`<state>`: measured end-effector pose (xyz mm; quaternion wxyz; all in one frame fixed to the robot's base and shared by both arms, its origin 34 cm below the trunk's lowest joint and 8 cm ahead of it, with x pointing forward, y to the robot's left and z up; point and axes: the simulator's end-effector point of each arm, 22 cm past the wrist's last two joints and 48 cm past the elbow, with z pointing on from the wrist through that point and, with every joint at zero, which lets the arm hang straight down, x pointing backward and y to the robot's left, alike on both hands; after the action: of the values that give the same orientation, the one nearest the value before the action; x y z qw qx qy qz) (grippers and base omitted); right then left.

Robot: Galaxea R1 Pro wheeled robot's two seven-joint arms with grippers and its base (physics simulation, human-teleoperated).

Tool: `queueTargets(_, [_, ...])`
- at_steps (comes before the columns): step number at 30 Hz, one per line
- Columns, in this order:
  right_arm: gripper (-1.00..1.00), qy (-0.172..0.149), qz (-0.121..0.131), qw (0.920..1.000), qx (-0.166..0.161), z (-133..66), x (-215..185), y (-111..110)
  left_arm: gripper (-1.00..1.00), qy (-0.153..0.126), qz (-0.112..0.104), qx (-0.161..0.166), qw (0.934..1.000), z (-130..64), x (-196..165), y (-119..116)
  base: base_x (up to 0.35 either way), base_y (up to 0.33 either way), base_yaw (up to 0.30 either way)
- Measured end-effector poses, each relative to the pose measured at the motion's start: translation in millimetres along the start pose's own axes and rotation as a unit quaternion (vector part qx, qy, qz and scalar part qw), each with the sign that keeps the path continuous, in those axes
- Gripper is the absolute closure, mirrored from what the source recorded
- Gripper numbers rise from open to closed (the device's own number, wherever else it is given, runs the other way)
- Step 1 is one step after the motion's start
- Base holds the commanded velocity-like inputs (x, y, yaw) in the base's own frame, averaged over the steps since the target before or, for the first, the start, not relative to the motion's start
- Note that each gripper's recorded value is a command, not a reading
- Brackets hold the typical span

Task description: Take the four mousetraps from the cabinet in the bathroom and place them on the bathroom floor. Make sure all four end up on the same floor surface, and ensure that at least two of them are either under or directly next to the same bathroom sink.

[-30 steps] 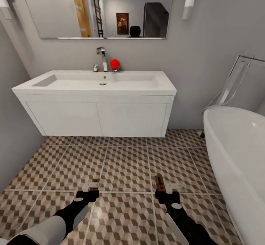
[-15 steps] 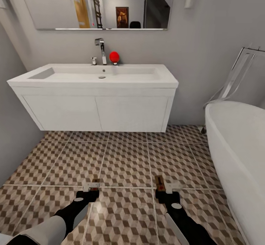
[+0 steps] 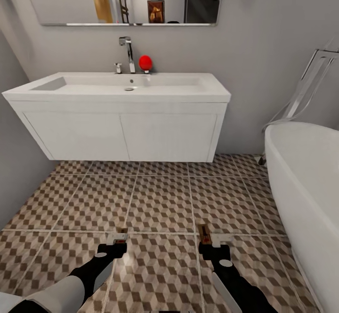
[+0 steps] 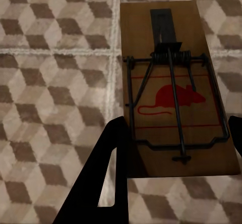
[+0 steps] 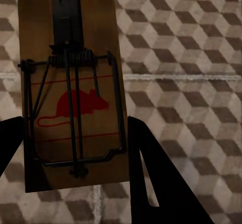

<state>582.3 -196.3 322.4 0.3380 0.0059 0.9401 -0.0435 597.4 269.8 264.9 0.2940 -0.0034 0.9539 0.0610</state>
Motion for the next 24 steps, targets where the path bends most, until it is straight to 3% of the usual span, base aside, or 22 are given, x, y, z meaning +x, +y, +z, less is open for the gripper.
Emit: queueTargets(24, [1.00, 0.023, -0.002, 0.9997, 0.000, 39.4, 65, 5, 1.00, 0.023, 0.003, 0.000, 0.9997, 44.0, 63, -7, 0.000, 0.000, 0.000])
